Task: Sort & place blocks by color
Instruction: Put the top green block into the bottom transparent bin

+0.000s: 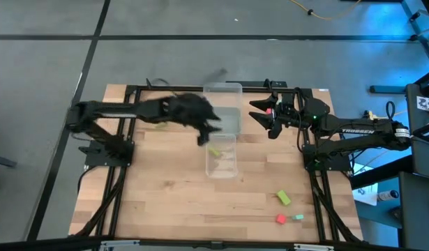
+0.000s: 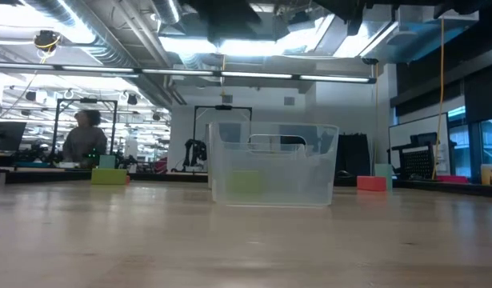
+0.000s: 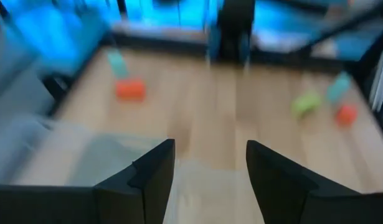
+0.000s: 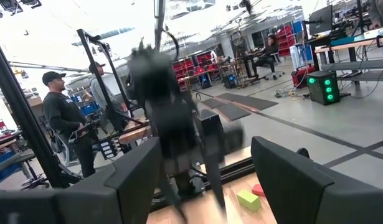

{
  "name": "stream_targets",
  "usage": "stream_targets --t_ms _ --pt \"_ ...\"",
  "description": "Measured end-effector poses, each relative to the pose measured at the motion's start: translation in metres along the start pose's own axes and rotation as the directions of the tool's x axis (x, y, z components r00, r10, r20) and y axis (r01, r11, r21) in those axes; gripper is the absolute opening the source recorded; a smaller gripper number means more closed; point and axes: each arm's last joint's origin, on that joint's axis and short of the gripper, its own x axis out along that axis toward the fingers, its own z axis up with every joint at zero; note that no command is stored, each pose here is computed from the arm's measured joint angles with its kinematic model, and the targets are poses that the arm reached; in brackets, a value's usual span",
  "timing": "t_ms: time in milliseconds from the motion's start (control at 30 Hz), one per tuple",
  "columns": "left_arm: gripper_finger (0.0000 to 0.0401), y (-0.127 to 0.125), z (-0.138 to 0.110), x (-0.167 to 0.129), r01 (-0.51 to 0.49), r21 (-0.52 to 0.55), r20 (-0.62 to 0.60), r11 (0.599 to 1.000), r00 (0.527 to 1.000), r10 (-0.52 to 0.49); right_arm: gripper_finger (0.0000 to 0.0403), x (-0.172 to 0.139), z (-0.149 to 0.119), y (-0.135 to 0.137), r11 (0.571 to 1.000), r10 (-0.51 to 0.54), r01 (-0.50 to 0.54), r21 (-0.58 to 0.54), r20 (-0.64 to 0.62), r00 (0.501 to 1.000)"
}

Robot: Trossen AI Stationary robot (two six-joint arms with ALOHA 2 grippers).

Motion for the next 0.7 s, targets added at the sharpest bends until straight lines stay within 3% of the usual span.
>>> stream_targets --t_ms 167,367,533,700 --pt "0.0189 0.005 0.0 -0.055 -0.015 -0.015 0.237 1.0 0.971 0.018 0.0255 0.0 0.0 0.0 1.0 0.0 0.0 -0.001 -0.001 1.0" --pt "0.0189 0.003 -0.042 -0.083 0.048 -0.083 0.507 0.995 0.862 0.001 0.0255 0.0 -0.001 0.0 1.0 -0.001 0.001 -0.001 -0.005 1.0" --pt "0.0189 0.0 -0.071 -0.089 0.05 -0.09 0.575 0.995 0.818 0.01 0.0255 0.0 -0.001 0.0 1.0 -0.001 0.001 -0.003 -0.005 1.0" --pt "0.0189 -0.001 -0.076 -0.088 0.057 -0.086 0.57 0.995 0.822 0.003 0.0255 0.0 -0.001 0.0 1.0 0.0 0.0 -0.005 -0.006 1.0"
